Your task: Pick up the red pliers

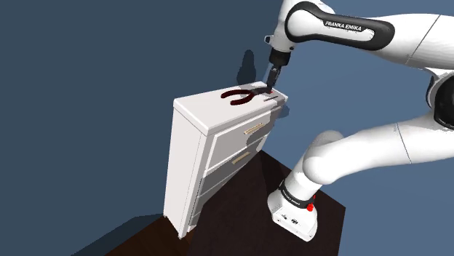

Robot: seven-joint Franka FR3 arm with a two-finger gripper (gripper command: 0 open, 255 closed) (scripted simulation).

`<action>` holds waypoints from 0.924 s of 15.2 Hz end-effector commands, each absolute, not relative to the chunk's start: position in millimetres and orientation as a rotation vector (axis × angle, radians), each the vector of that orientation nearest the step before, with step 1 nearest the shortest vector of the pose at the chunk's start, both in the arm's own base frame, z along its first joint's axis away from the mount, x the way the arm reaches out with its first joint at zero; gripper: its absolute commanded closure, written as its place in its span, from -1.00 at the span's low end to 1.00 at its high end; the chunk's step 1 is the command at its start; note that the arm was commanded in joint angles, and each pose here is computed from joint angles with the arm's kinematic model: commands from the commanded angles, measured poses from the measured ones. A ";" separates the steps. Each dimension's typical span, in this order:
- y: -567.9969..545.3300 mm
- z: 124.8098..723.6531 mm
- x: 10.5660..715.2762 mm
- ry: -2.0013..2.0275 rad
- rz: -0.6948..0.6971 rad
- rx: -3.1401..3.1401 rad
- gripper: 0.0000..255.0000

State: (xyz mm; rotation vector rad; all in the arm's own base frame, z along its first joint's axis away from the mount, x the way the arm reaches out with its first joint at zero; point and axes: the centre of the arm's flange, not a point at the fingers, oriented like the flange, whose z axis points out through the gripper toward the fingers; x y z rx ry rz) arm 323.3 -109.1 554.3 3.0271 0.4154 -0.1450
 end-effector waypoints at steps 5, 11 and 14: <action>-179.2 527.2 351.9 0.724 -0.128 2.989 -1.00; -240.9 499.5 394.7 1.020 -0.111 2.924 -1.00; -267.9 485.0 420.4 1.166 -0.102 2.881 -1.00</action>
